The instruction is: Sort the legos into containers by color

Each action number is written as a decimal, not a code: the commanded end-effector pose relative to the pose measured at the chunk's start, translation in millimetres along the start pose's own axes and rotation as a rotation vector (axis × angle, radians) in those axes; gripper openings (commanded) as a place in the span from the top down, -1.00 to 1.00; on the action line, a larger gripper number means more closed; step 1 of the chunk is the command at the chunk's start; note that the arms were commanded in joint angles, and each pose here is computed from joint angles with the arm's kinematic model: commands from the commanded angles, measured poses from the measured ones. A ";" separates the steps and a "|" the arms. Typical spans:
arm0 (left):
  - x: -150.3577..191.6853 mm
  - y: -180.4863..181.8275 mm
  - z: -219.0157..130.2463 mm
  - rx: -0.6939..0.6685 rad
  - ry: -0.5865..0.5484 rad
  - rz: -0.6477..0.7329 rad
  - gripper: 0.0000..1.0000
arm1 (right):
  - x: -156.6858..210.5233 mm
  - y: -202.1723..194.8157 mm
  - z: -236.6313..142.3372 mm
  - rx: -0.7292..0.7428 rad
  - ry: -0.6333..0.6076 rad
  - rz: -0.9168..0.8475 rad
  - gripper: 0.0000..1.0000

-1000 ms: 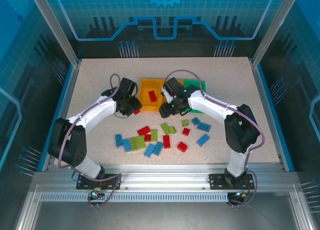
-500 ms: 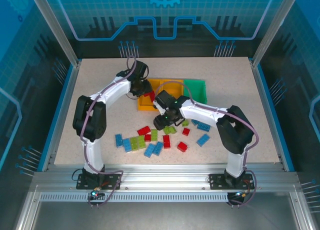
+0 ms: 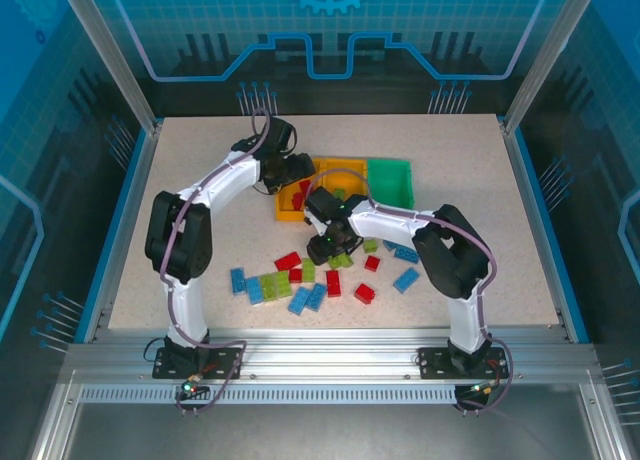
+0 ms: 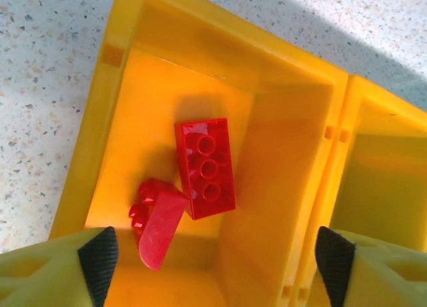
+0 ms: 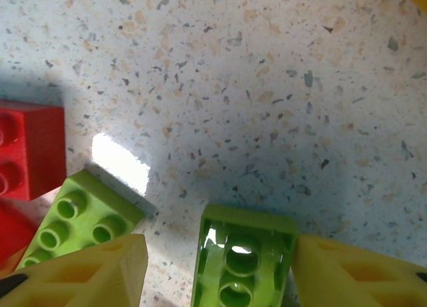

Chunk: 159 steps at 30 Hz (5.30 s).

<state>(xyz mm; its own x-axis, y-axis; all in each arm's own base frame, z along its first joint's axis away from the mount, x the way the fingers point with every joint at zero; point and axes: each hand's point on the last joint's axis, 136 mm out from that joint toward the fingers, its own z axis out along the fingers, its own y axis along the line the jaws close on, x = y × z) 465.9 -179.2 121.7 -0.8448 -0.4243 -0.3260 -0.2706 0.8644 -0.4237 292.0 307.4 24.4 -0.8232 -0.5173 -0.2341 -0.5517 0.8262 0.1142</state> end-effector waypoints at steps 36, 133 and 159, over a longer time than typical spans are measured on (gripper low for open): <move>118.9 119.2 -95.3 -0.158 -0.046 0.003 -0.78 | -117.8 -107.1 -96.0 0.144 -0.281 0.270 0.36; 68.2 33.0 -43.3 -0.152 0.089 0.024 -0.31 | 78.6 -87.8 -98.9 0.167 -0.124 0.547 -0.52; 1.3 -16.2 -27.0 -0.053 -0.011 0.093 -0.97 | 100.9 -77.4 -39.0 0.148 0.030 0.687 -0.36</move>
<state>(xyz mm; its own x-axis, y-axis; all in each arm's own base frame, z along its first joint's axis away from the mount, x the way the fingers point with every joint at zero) 461.3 -179.5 117.2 -0.8745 -0.3675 -0.3164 -0.2692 0.9106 -0.3137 249.2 183.6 37.7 -0.9815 0.1099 -0.1569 0.0951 0.9906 0.0986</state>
